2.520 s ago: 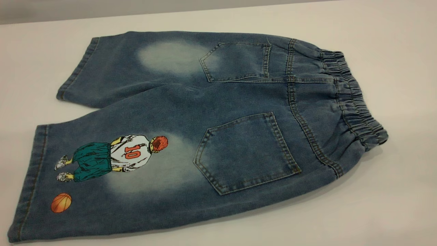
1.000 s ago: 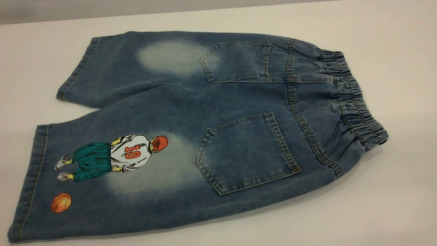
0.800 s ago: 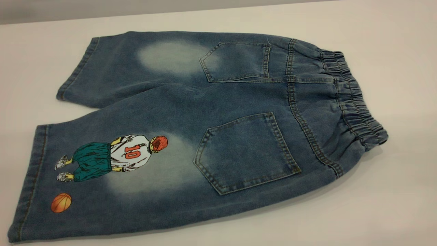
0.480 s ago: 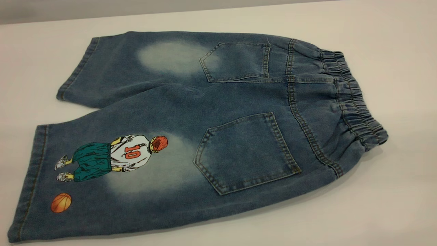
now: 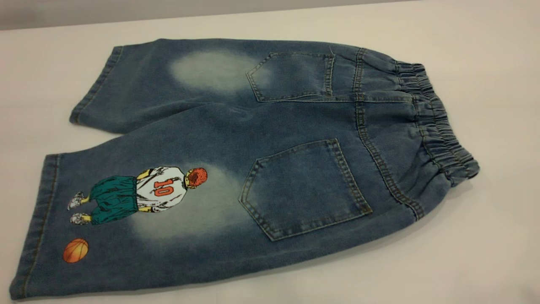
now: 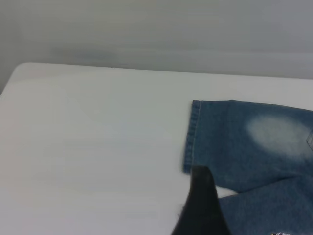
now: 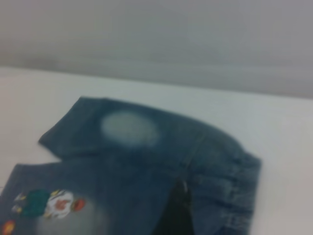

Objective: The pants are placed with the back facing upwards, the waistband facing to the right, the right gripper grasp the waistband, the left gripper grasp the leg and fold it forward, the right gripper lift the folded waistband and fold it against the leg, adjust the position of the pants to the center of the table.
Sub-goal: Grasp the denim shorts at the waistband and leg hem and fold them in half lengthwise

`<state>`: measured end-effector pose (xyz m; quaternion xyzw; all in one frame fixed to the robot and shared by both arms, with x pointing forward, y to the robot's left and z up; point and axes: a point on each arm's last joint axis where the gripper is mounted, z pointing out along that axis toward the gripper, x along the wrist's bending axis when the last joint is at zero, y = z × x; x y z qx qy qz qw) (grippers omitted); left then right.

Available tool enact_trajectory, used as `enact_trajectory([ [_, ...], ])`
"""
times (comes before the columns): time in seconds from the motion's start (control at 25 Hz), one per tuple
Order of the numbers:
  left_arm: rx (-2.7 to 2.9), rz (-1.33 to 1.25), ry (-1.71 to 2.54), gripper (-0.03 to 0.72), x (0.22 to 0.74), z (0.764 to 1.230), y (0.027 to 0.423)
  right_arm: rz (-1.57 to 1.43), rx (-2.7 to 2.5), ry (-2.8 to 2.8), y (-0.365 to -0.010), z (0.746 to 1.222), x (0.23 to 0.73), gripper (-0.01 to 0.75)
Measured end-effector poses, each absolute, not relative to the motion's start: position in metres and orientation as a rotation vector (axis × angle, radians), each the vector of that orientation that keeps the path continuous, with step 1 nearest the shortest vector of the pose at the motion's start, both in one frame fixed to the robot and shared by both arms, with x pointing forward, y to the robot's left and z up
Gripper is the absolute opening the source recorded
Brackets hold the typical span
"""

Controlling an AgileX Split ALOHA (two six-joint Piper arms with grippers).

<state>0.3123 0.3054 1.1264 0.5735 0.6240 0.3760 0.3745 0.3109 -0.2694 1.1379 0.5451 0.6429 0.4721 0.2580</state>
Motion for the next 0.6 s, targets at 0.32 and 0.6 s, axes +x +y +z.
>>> enact_trajectory([
  [0.32,1.477,0.737,1.668,0.494,0.399,1.11,0.291,1.291,1.672,1.876,-0.255,1.113,0.392,0.59],
  [0.6,1.538,0.677,1.704,0.494,0.458,1.075,0.286,1.299,1.803,2.018,-0.243,1.078,0.441,0.59],
])
